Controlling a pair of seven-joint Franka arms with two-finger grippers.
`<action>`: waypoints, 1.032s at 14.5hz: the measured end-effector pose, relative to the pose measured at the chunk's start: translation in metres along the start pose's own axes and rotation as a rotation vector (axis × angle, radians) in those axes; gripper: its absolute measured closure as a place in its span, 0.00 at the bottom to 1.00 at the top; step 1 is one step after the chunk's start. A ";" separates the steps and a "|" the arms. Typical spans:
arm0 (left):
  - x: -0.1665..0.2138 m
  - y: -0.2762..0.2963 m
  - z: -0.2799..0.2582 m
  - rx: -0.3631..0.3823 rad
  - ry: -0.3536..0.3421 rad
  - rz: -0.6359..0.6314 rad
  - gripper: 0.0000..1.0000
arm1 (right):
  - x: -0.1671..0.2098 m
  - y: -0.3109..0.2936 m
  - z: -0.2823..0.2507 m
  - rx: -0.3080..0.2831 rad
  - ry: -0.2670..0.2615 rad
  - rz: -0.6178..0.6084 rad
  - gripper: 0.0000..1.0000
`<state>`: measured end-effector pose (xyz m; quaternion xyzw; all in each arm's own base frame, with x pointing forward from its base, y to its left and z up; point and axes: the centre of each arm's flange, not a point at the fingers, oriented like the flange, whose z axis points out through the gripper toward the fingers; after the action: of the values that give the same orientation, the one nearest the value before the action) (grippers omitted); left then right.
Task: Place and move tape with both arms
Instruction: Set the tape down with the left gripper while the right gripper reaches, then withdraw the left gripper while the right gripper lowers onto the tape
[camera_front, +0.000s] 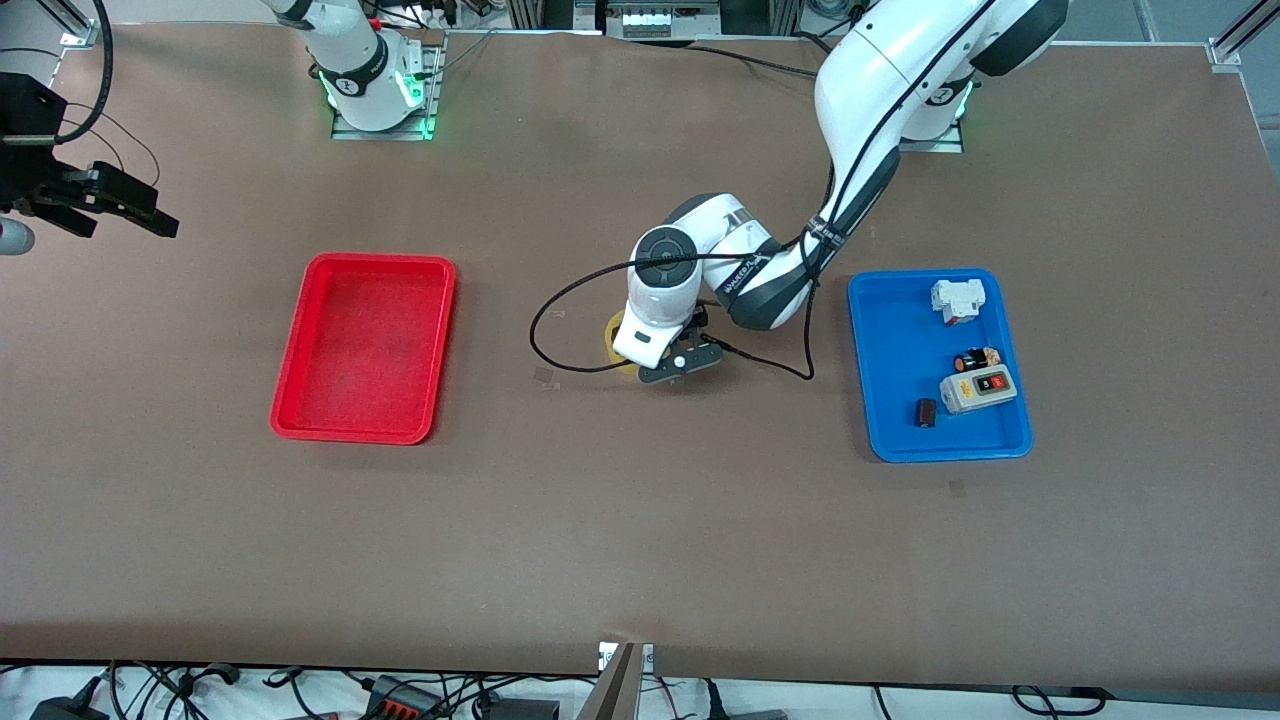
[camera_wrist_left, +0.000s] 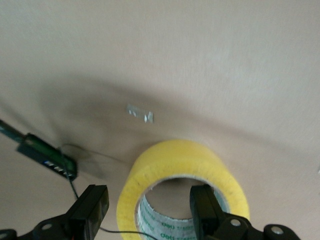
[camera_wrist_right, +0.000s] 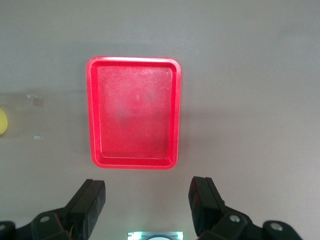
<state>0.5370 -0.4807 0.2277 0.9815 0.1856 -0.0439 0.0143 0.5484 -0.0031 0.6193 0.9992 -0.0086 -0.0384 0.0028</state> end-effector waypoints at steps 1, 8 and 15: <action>0.014 -0.006 -0.011 -0.007 0.007 -0.021 0.00 | 0.001 -0.007 0.000 -0.001 0.009 -0.012 0.01; 0.081 -0.077 -0.135 0.085 0.040 -0.020 0.00 | 0.019 -0.122 0.029 -0.010 0.041 -0.057 0.01; 0.132 -0.186 -0.244 0.148 -0.026 0.060 0.00 | 0.022 -0.287 0.111 -0.015 0.066 -0.091 0.01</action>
<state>0.6109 -0.2487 0.4559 0.9844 0.1522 -0.0696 -0.0546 0.5669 0.2830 0.5049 0.9992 0.0374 -0.0058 0.0088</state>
